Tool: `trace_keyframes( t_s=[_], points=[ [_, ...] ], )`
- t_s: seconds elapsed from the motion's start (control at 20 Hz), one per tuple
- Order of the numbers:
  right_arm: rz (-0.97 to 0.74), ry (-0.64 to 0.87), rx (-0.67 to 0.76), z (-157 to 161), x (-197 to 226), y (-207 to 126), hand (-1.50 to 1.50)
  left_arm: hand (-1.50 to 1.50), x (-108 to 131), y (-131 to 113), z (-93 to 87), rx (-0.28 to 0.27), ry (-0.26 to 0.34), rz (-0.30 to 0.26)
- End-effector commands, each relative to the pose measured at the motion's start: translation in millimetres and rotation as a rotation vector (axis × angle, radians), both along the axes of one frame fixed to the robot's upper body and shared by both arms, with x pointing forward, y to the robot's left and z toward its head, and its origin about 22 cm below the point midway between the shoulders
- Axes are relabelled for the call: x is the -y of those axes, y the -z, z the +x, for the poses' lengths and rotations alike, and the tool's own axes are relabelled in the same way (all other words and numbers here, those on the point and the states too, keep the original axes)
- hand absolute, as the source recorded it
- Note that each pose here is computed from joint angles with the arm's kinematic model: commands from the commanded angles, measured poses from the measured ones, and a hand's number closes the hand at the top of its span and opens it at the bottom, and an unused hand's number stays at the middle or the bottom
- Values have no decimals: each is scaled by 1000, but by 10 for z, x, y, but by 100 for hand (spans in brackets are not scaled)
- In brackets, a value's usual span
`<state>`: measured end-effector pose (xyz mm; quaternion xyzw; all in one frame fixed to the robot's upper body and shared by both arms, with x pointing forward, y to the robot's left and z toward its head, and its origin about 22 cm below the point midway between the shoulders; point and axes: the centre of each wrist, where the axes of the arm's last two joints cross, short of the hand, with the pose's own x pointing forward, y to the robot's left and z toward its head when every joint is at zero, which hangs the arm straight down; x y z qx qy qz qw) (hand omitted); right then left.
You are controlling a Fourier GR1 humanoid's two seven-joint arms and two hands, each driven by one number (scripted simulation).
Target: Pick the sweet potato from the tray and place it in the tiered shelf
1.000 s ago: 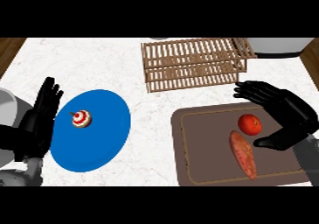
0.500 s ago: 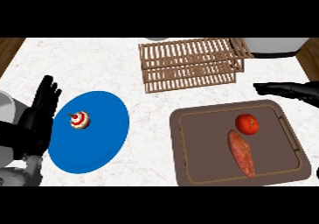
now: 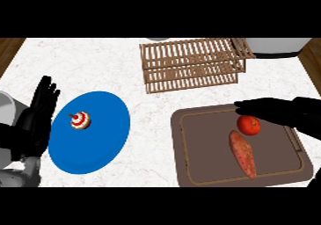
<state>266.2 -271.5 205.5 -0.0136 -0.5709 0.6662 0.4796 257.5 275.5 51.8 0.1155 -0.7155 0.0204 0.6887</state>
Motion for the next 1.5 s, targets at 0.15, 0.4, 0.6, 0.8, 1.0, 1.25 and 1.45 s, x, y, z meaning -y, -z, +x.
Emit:
trace_keyframes(
  t_s=[0.15, 0.4, 0.6, 0.8, 1.0, 1.25, 1.45],
  points=[
    [-163, 34, 104, -332, -280, 300, -150, 0, 42, -96, -33, -2, 9, -7],
    [-329, 67, 195, -353, -339, 513, -150, 0, -136, -89, 81, -13, 0, -6],
    [-424, 115, 206, -268, -157, 645, -150, 0, 96, -51, 93, 2, 21, -18],
    [-358, 131, 180, -242, -137, 733, -150, 0, 82, -123, -50, 18, 10, -6],
    [-347, 122, 169, -166, -212, 1038, -150, 0, 33, -66, -154, 1, 13, 4],
    [-383, 111, 154, -13, -45, 1190, -150, 0, 84, 131, 46, 5, 8, -20],
    [-374, 127, 153, -126, 7, 1374, -150, 0, 173, 45, -49, -6, 17, -12]
  ],
)
